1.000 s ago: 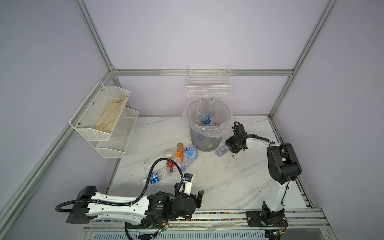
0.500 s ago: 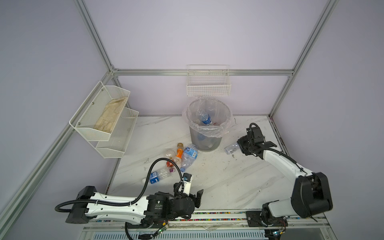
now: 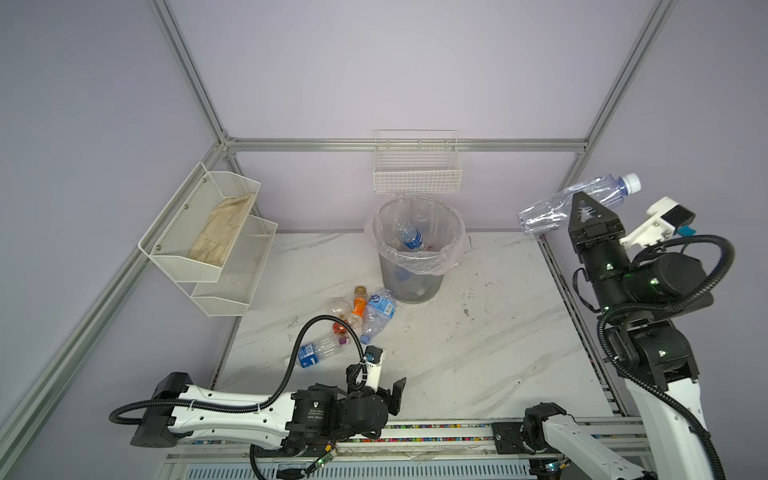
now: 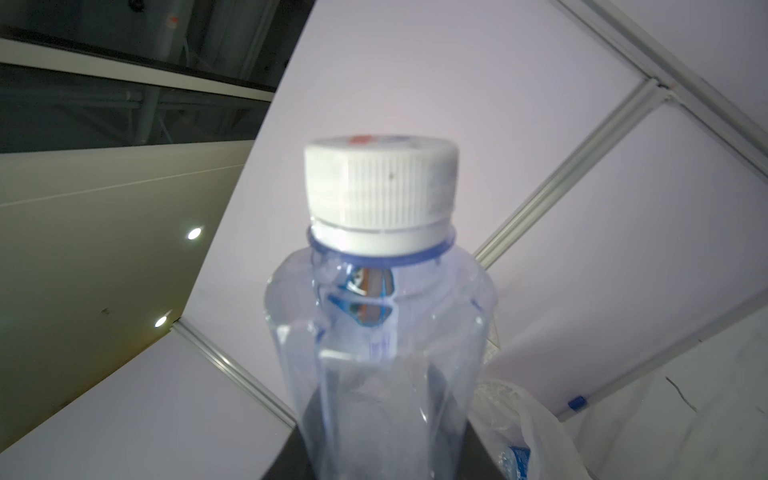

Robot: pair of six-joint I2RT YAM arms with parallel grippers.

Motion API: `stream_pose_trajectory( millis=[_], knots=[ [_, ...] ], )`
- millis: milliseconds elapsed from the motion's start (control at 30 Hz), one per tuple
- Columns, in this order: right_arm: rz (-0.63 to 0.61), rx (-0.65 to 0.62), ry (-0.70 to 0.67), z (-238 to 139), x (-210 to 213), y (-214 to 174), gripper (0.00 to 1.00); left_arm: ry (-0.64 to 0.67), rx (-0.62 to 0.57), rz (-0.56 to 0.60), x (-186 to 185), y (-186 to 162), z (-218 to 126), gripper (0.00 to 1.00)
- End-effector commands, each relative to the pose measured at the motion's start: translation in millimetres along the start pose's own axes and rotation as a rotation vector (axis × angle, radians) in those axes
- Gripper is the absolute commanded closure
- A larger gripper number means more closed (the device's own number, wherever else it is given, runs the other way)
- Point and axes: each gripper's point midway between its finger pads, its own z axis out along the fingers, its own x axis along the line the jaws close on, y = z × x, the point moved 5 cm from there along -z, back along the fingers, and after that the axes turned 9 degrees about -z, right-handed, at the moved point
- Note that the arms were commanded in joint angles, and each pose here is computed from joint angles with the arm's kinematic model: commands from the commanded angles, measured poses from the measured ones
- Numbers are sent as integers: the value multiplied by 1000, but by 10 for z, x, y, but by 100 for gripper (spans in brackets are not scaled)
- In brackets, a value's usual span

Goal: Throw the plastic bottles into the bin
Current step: 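Lift the clear white-cap bottle with the right gripper and carry it over the bin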

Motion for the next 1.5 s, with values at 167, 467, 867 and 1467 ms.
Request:
stream_pose_trajectory(
  millis=[167, 467, 867, 1467],
  knots=[
    [-213, 199, 284, 214, 448, -151, 100, -41, -92, 21, -146, 359, -187, 2],
    [-269, 142, 259, 59, 501, 27, 100, -80, -206, -3, -37, 756, -510, 2],
    [-278, 177, 260, 220, 469, -69, 100, -108, -234, -69, 161, 787, -621, 2],
    [-283, 541, 188, 1413, 81, -1868, 98, -99, -231, -67, 151, 790, -617, 2]
  ],
)
